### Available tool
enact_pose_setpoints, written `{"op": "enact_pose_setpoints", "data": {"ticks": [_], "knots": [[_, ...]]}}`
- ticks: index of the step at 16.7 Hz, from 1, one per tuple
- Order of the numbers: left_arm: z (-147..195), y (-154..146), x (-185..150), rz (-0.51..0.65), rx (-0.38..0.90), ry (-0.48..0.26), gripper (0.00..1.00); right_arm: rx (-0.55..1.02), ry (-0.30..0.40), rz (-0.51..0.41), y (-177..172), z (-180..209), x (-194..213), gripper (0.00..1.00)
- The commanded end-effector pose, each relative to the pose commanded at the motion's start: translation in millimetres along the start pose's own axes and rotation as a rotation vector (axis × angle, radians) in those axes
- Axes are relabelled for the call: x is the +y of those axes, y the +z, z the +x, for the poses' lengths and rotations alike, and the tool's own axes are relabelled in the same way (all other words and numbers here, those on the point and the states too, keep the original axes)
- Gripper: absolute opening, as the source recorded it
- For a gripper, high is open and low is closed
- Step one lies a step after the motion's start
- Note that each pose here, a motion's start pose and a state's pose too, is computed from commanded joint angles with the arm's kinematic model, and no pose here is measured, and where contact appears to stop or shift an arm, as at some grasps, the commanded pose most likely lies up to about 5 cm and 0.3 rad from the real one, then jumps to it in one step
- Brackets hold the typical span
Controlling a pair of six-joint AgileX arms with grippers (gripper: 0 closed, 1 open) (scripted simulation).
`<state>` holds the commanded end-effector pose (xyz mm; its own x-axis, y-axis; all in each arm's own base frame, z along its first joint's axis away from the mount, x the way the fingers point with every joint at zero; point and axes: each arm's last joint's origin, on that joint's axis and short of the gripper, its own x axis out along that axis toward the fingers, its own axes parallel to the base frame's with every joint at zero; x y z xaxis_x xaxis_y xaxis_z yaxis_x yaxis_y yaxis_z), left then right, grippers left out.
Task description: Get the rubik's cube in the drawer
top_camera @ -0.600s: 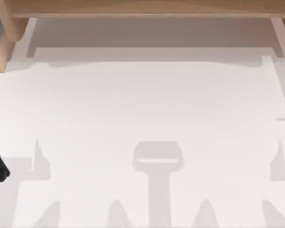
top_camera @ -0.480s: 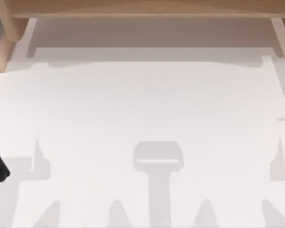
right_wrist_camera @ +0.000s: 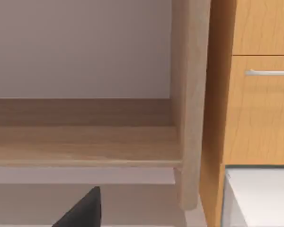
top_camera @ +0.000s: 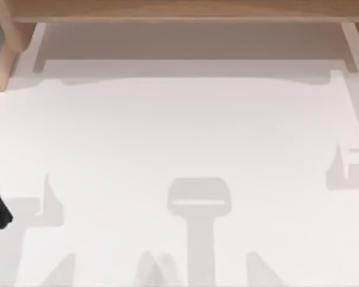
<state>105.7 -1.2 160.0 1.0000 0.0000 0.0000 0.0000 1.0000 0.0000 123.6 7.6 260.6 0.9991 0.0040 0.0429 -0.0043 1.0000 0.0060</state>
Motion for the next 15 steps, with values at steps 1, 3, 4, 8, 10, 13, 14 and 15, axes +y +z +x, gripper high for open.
{"op": "enact_pose_setpoints", "data": {"ticks": [1, 3, 4, 8, 10, 13, 14, 15], "knots": [[0.0, 0.0, 0.0, 0.000, 0.000, 0.000, 1.00, 0.002, -0.001, -0.001, 19.1, 10.8, 2.9, 1.00], [0.0, 0.0, 0.0, 0.000, 0.000, 0.000, 1.00, 0.018, -0.003, -0.004, 53.7, 40.8, 10.9, 1.00], [0.0, 0.0, 0.0, 0.000, 0.000, 0.000, 1.00, 0.030, -0.004, -0.007, 68.0, 59.5, 16.3, 1.00], [0.0, 0.0, 0.0, 0.000, 0.000, 0.000, 1.00, 0.082, -0.009, -0.024, 100.3, 145.6, 46.5, 1.00], [0.0, 0.0, 0.0, 0.000, 0.000, 0.000, 1.00, 0.091, -0.011, -0.028, 106.0, 185.1, 64.3, 1.00], [0.0, 0.0, 0.0, 0.000, 0.000, 0.000, 1.00, 0.076, -0.013, -0.023, 111.3, 229.0, 88.5, 1.00], [0.0, 0.0, 0.0, 0.000, 0.000, 0.000, 1.00, 0.066, -0.013, -0.018, 113.0, 239.7, 95.3, 1.00], [0.0, 0.0, 0.0, 0.000, 0.000, 0.000, 1.00, 0.057, -0.014, -0.014, 114.2, 248.4, 101.0, 1.00]]}}
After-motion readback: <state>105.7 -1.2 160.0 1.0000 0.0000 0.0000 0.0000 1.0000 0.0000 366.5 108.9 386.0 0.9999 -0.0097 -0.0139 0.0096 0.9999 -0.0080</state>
